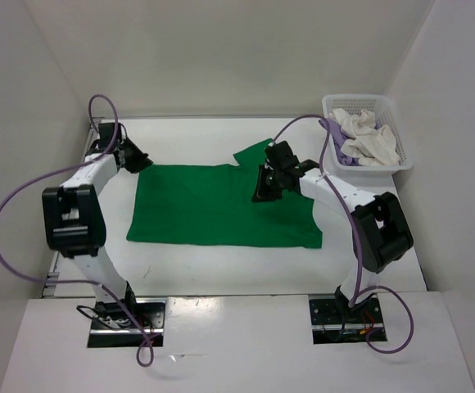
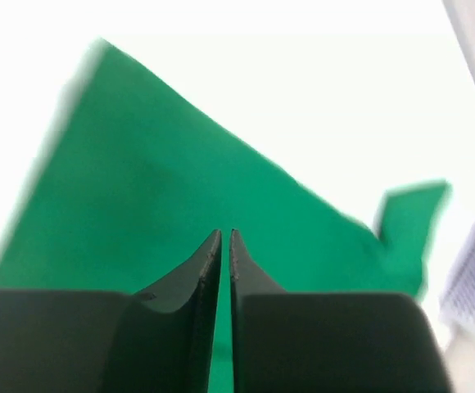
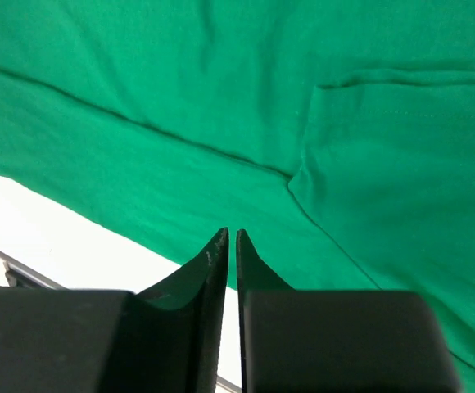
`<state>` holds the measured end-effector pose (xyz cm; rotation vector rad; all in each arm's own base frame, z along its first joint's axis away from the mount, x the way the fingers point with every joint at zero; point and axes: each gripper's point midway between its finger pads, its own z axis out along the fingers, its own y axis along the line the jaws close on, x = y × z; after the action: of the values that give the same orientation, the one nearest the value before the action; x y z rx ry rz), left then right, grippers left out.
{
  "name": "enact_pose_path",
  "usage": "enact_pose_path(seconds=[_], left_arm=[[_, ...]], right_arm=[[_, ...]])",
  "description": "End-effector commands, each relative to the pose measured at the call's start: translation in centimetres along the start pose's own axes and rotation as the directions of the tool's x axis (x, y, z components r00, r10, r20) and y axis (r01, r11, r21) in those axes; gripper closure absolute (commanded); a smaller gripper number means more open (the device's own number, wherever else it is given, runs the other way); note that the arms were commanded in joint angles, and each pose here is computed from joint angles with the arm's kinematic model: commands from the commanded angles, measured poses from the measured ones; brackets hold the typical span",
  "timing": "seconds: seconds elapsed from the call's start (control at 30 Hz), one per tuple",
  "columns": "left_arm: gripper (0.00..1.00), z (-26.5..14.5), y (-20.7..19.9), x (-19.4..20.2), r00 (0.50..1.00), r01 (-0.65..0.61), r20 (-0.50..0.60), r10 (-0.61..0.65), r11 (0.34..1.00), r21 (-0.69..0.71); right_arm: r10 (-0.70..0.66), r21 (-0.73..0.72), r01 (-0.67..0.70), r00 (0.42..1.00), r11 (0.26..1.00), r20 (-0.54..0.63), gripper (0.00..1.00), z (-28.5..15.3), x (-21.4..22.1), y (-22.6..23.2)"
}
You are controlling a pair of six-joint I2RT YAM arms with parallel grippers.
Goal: Fold and stack the t-shirts
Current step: Fold the flattened tshirt in 1/3 of the way, then grap the side of the flattened tshirt furthest away from the robot with both arms
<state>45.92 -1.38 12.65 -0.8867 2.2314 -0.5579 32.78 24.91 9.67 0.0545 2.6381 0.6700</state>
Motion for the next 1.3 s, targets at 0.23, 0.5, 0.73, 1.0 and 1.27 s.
enact_pose_path(seconds=[0.23,0.5,0.73,1.0,1.27], left_arm=[[0.6,8.7,6.2,-7.4,0.988,-0.054,0.127,0.091,0.961,-0.271],[0.58,10.6,8.1,-7.1,0.987,-0.095,0.092,0.131,0.94,-0.327],[0.67,11.4,9.1,-5.9,0.988,-0.126,0.044,0.148,0.935,-0.331],[0.77,11.3,8.5,-5.2,0.988,-0.138,0.028,0.152,0.947,-0.291],[0.84,11.3,8.3,-4.3,0.991,-0.129,0.008,0.136,0.958,-0.257]], right_arm=[[-0.039,-0.033,0.041,0.997,0.999,0.069,0.83,-1.5,-2.3,1.0],[-0.034,-0.032,0.037,0.997,0.999,0.073,0.8,-1.4,-2.6,0.4],[-0.037,-0.047,0.041,0.996,0.998,0.079,0.79,-0.8,-3.2,0.8],[-0.042,-0.032,0.047,0.99,0.998,0.132,0.73,1.4,-7.5,1.6],[-0.002,0.026,-0.005,0.966,1.0,0.258,0.6,3.7,-16.3,-1.0]])
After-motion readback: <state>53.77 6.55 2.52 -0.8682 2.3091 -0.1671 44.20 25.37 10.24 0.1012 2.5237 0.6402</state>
